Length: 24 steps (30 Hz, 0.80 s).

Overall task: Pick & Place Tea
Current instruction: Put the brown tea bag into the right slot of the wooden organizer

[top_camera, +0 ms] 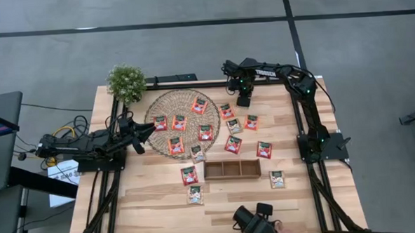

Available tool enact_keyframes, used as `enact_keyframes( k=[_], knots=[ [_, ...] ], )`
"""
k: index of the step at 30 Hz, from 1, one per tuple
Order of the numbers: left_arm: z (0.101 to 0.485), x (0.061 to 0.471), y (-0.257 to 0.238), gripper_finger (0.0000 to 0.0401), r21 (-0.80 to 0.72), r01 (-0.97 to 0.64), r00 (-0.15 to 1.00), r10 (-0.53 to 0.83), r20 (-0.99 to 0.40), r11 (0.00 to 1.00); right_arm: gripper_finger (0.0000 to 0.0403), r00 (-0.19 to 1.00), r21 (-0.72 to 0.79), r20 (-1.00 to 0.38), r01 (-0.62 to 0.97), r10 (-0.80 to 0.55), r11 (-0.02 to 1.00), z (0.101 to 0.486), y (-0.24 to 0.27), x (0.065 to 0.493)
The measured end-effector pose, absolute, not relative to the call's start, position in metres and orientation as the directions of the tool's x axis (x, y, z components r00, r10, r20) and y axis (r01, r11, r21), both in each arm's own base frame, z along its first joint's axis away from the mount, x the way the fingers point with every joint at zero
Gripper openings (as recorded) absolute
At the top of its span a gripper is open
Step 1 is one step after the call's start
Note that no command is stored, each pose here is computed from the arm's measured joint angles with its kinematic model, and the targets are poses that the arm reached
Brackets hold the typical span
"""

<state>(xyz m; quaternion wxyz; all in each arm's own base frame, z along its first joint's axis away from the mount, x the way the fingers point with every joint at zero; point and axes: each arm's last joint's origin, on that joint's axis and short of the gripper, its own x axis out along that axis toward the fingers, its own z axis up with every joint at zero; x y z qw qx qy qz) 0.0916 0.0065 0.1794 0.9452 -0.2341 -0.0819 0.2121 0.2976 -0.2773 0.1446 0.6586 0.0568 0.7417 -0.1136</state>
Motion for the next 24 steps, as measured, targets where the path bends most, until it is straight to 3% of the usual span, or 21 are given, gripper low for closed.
enact_keyframes(
  k=[24],
  knots=[
    [0.179,0.092,0.006,0.011,-0.477,-0.363,0.897,0.439,0.055,0.8,0.0013,-0.073,-0.062,-0.996,0.23,-0.047,0.971,0.165,-0.281,0.304]
  ],
)
